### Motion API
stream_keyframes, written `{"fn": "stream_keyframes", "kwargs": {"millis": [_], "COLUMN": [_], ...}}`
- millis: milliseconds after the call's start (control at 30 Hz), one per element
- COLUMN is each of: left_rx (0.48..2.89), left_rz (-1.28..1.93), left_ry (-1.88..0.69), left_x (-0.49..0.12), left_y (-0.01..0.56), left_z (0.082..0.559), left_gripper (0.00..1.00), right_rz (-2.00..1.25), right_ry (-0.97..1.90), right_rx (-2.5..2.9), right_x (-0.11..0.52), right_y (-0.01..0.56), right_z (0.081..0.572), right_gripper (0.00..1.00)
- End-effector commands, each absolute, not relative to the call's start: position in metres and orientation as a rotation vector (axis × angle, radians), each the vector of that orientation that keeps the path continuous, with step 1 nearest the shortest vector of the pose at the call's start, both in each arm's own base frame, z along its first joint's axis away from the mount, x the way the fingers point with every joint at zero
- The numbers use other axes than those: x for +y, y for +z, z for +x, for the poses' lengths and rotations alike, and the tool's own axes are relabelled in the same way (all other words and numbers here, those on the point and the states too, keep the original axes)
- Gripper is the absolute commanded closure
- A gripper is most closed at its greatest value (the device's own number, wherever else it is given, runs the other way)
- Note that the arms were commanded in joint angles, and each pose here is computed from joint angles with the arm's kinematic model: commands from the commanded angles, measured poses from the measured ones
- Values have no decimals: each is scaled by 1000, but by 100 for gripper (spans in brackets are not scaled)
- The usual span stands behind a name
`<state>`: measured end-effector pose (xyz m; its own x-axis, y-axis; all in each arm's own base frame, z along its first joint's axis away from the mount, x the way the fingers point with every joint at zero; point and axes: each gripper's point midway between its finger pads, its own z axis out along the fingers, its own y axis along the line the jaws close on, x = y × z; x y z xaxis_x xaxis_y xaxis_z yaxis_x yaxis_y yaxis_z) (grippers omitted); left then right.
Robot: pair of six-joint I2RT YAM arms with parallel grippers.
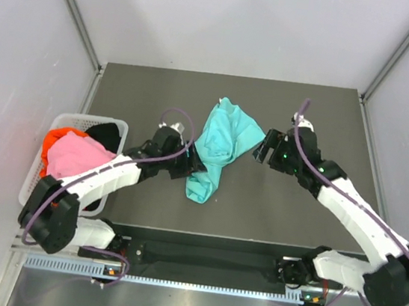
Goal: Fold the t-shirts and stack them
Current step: Move the tshirt to the center of the board, then flatten the tshirt out
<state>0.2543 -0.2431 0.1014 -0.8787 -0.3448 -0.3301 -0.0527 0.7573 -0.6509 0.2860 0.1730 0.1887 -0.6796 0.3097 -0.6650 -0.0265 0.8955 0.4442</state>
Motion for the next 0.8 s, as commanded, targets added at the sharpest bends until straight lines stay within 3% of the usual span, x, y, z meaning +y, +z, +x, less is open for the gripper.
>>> {"fn": "stream_keyframes", "kwargs": {"millis": [0, 133, 267, 567, 767], "left_rx": [2378, 2410, 2455, 2487, 2541], "left_rz": [-177, -219, -248, -321, -335], "left_ry": [-767, -558, -626, -641, -654], "left_x": [-225, -199, -202, -205, -214], "left_y": [157, 149, 133, 97, 77], "left_z": [277, 288, 286, 297, 306], "left_gripper": [31, 27, 28, 28, 28], "right_rz": [272, 317, 464, 453, 410], "right_ry": [558, 529, 504, 492, 516], "right_rx": [2230, 2249, 2296, 2273, 2260], "right_x": [182, 186, 175, 170, 177], "right_y": [178, 157, 117, 88, 90], "right_z": [326, 366, 399, 457, 469], "right_gripper": [21, 30, 37, 41, 41]}}
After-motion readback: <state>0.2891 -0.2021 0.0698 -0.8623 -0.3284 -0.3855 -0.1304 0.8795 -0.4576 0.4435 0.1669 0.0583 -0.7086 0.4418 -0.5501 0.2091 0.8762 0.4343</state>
